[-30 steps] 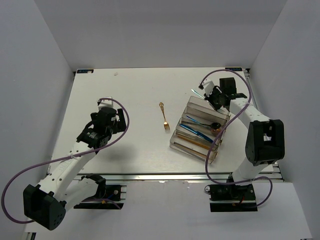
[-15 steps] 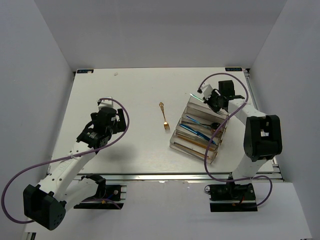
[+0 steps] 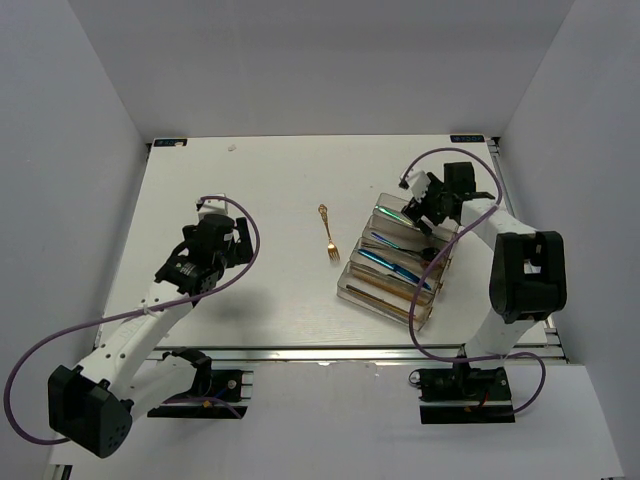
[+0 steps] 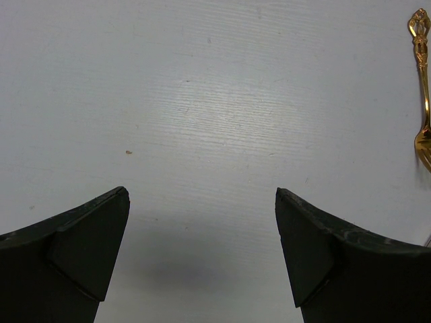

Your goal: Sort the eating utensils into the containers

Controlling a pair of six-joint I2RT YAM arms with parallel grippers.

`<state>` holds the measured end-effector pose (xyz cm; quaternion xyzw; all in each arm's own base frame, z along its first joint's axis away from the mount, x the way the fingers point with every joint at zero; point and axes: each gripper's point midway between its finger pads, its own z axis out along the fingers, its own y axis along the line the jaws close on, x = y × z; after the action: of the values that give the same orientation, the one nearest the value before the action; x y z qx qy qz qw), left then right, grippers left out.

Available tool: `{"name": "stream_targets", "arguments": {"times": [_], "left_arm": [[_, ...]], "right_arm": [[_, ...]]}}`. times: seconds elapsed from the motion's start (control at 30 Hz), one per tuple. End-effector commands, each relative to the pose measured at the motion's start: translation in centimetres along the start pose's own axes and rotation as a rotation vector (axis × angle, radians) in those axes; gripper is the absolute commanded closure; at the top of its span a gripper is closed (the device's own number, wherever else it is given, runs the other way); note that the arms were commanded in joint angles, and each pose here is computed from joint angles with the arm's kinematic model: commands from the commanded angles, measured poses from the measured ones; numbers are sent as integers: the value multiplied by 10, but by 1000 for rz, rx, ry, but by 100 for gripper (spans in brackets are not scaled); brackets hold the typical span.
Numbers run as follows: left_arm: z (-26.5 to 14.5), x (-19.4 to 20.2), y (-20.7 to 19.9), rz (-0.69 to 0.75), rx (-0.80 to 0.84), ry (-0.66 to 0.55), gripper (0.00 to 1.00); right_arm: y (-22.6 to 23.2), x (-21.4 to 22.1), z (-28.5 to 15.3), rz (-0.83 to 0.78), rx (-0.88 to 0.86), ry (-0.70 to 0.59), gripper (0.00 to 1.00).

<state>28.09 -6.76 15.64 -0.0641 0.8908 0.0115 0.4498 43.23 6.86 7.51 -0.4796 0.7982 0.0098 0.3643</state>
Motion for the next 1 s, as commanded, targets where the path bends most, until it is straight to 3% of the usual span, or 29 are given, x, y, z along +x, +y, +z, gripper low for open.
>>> {"name": "stream_targets", "arguments": {"times": [0.0, 0.17, 0.3, 0.4, 0.5, 0.53, 0.57, 0.6, 0.63, 0.67, 0.7, 0.73, 0.77, 0.97], "left_arm": [[-2, -10, -4, -7, 13, -24, 2], [-2, -10, -3, -6, 11, -23, 2], [-1, -11, -2, -6, 4, -25, 2], [-2, -11, -1, -5, -4, -26, 2], [-2, -12, 1, -8, -12, -31, 2], [-1, -11, 1, -6, -14, -29, 2], [-2, -12, 1, -7, -15, -31, 2], [-1, -12, 1, -6, -16, -29, 2], [-1, -11, 2, -7, -18, -29, 2], [-2, -12, 2, -8, -20, -32, 2], [-2, -12, 3, -7, -22, -30, 2], [-2, -12, 3, -10, -22, -34, 2], [-3, -12, 4, -10, -27, -35, 2], [-3, -12, 5, -15, -37, -34, 2]], "right_arm": [[-6, -26, -21, -20, 0, -72, 11], [-22, -70, -53, -16, 68, -200, 11], [-22, -132, -81, -48, 170, -335, 11], [-12, -192, -103, -6, 241, -472, 11], [-3, -247, -118, 176, 354, -605, 11], [4, -248, -104, 265, 319, -589, 11], [38, -267, -95, 314, 94, -644, 11], [52, -281, -96, 300, -43, -636, 11], [82, -279, -63, 313, -215, -564, 11], [99, -290, -53, 323, -251, -519, 11], [106, -293, -30, 351, -245, -438, 11], [93, -287, -14, 399, -94, -368, 11], [115, -286, 8, 432, -90, -306, 11], [134, -266, 44, 550, 100, -124, 12]]}}
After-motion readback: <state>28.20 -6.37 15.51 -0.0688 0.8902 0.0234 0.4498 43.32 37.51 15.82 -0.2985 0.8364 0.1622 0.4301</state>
